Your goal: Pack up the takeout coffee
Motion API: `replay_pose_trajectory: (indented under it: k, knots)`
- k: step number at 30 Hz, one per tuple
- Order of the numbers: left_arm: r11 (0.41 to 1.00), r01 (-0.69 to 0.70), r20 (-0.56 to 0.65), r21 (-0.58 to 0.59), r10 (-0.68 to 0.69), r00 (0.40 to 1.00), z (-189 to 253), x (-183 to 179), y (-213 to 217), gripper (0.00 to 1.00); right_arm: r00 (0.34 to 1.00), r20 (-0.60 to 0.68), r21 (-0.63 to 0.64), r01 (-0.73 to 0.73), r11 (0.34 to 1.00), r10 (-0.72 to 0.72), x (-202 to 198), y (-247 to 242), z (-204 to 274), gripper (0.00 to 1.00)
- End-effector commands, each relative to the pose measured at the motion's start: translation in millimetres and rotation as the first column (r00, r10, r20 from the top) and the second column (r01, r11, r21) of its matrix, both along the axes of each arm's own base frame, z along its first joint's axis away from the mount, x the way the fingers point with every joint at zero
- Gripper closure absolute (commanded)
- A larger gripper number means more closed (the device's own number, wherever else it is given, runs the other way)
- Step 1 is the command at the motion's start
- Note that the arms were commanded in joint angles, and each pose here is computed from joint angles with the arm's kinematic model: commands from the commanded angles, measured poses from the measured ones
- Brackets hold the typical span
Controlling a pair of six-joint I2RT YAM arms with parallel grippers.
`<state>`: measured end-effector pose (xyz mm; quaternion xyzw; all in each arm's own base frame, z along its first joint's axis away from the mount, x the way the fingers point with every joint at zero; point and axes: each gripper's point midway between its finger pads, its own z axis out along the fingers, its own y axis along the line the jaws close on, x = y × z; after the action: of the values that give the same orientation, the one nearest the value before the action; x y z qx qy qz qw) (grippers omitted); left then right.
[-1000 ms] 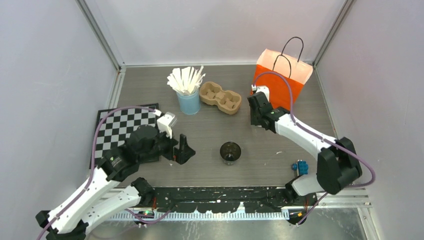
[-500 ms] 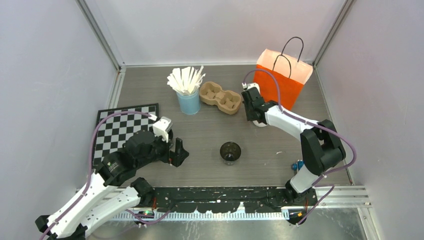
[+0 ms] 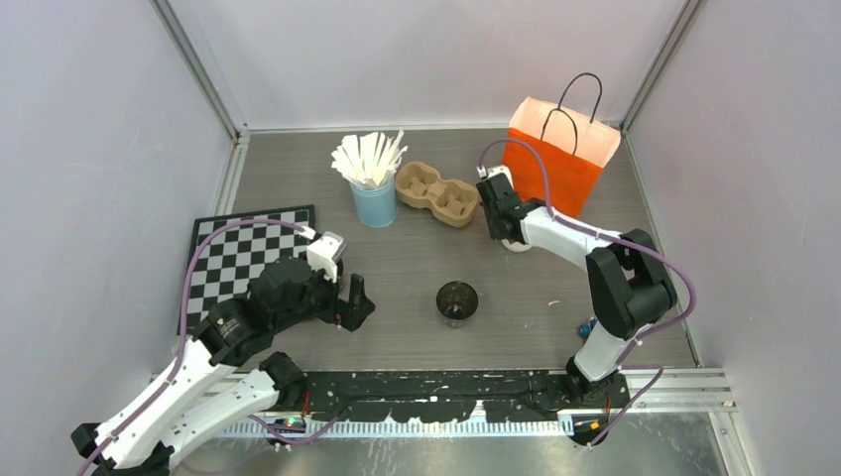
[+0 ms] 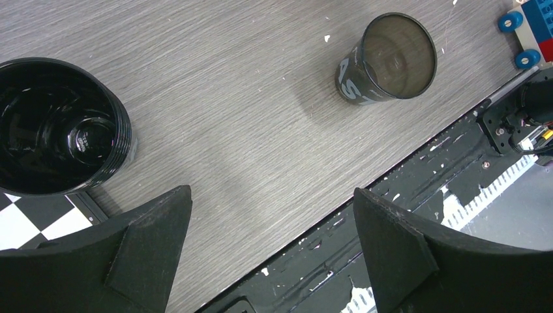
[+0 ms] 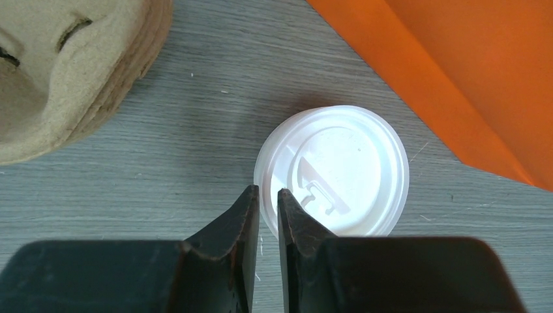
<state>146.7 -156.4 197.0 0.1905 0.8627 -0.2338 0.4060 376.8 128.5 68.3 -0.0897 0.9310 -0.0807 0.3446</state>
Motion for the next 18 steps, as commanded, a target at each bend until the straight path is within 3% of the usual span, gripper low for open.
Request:
replay_pose_trajectory:
  k: [1, 6, 11, 18]
  knots:
    - [1.000, 0.005, 0.037, -0.011, -0.005, 0.999, 11, 3, -1, 0.05, 0.997, 0.072, 0.004, 0.009, 1.000, -0.009, 19, 3, 17, 0.79]
    - [1.000, 0.008, 0.021, 0.002, -0.008, 1.000, 7, 3, -2, 0.06, 0.997, 0.075, 0.000, 0.013, 1.000, -0.013, 20, 1, 17, 0.86]
    - [1.000, 0.005, 0.008, 0.017, -0.005, 1.000, 4, 4, -2, 0.09, 0.997, 0.074, 0.007, 0.009, 1.000, -0.009, 19, 2, 20, 0.99]
    - [1.000, -0.001, 0.000, 0.021, 0.001, 1.000, 4, 4, -2, 0.06, 0.996, 0.086, 0.009, 0.026, 1.000, -0.027, 13, -3, 34, 1.00]
